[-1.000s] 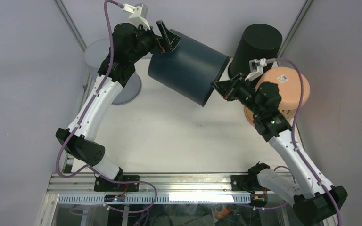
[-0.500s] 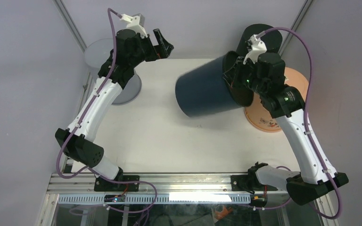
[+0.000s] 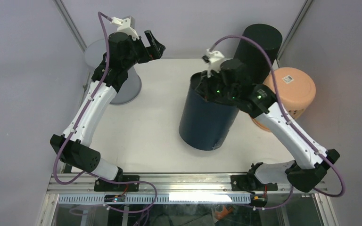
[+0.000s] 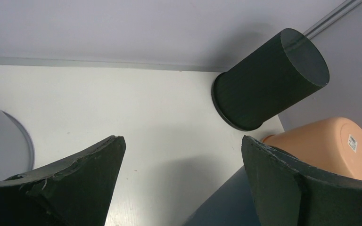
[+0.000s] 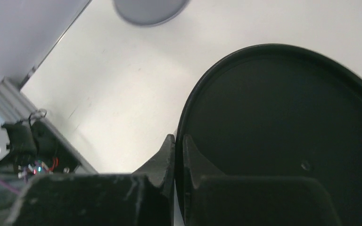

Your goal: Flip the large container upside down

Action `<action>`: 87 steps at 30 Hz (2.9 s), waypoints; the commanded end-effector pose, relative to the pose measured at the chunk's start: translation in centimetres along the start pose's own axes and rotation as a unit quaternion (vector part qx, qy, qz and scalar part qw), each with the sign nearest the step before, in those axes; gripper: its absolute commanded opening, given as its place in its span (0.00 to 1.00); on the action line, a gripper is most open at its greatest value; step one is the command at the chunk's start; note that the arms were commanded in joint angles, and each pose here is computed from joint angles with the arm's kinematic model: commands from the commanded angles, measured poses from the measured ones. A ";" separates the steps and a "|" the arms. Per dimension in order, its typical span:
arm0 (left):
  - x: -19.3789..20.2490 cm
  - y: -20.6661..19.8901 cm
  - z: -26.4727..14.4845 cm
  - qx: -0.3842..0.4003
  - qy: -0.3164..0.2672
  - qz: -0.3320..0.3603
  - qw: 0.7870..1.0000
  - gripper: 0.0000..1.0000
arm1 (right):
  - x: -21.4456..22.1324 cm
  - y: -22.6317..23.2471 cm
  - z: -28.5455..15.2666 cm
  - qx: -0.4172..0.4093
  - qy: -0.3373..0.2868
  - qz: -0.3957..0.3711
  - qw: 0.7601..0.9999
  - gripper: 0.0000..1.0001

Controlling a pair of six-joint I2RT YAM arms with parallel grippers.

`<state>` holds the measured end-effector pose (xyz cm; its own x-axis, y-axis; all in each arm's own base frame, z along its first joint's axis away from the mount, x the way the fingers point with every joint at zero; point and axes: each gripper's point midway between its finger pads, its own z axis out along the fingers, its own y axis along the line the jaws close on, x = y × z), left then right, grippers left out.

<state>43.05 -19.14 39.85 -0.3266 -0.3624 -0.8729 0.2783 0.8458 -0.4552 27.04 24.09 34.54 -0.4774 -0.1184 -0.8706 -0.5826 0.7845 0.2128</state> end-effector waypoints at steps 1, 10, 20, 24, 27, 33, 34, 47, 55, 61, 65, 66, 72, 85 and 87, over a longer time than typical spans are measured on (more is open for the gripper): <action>-2.5 -1.5 -2.0 0.021 -0.041 0.000 0.999 0.99 | -3.3 5.4 1.1 -0.041 -0.085 -0.068 0.993 0.00; -1.7 -1.3 -1.9 0.019 -0.032 -0.004 0.999 0.99 | 1.8 8.4 2.9 -0.108 -0.072 -0.104 0.986 0.13; -1.6 -1.1 -1.8 0.022 -0.028 -0.002 0.999 0.99 | 0.3 5.0 -0.9 -0.068 -0.074 -0.116 0.988 0.89; -1.5 -0.9 -1.7 0.018 -0.028 -0.001 0.999 0.99 | 1.8 8.0 -4.9 -0.175 -0.058 -0.153 0.971 0.90; -1.6 -0.8 -1.8 0.019 -0.029 -0.001 0.999 0.99 | 3.9 10.1 -7.3 -0.256 -0.036 -0.164 0.952 0.92; -1.3 -0.9 -1.7 0.022 -0.024 -0.001 0.999 0.99 | 10.7 11.9 -8.9 -0.371 0.044 -0.153 0.915 0.95; -1.1 -0.8 -1.7 0.022 -0.022 -0.001 1.000 0.99 | 11.7 11.6 -8.4 -0.365 0.065 -0.147 0.917 0.95; -0.9 -0.6 -2.9 0.018 -0.026 -0.009 0.999 0.99 | 11.4 0.3 6.1 -0.101 0.103 -0.061 0.988 0.97; -1.1 -0.5 -3.6 0.014 -0.029 -0.008 0.999 0.99 | 7.4 -6.0 11.3 0.017 0.104 0.098 0.990 0.98; 0.3 -0.7 -3.9 0.026 -0.007 -0.011 1.000 0.99 | 6.3 -7.3 9.9 0.070 0.090 0.112 0.987 0.99; 3.1 0.5 -4.2 0.018 0.022 -0.017 0.999 0.99 | 5.8 -8.7 6.9 0.119 0.039 0.106 0.986 0.99; 3.8 0.8 -4.4 0.015 0.029 -0.017 0.999 0.99 | 5.6 -9.0 5.8 0.131 0.026 0.104 0.986 0.99; 12.6 3.6 -5.5 -0.021 0.130 -0.012 0.991 0.99 | 5.9 -13.6 1.7 0.281 -0.001 0.112 0.953 0.99; 20.5 9.2 -9.2 -0.139 0.221 -0.012 0.965 0.99 | 6.0 -16.1 0.2 0.361 -0.035 0.131 0.923 0.99; 19.7 9.6 -9.4 -0.155 0.207 -0.009 0.966 0.99 | 5.6 -16.1 0.1 0.360 -0.042 0.132 0.923 0.99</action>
<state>30.11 -16.09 17.01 -0.7689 -0.1812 -0.6132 0.0627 0.9330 -0.3543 32.84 11.45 23.82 -0.5646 0.0877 -0.8207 0.0861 0.9952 0.0471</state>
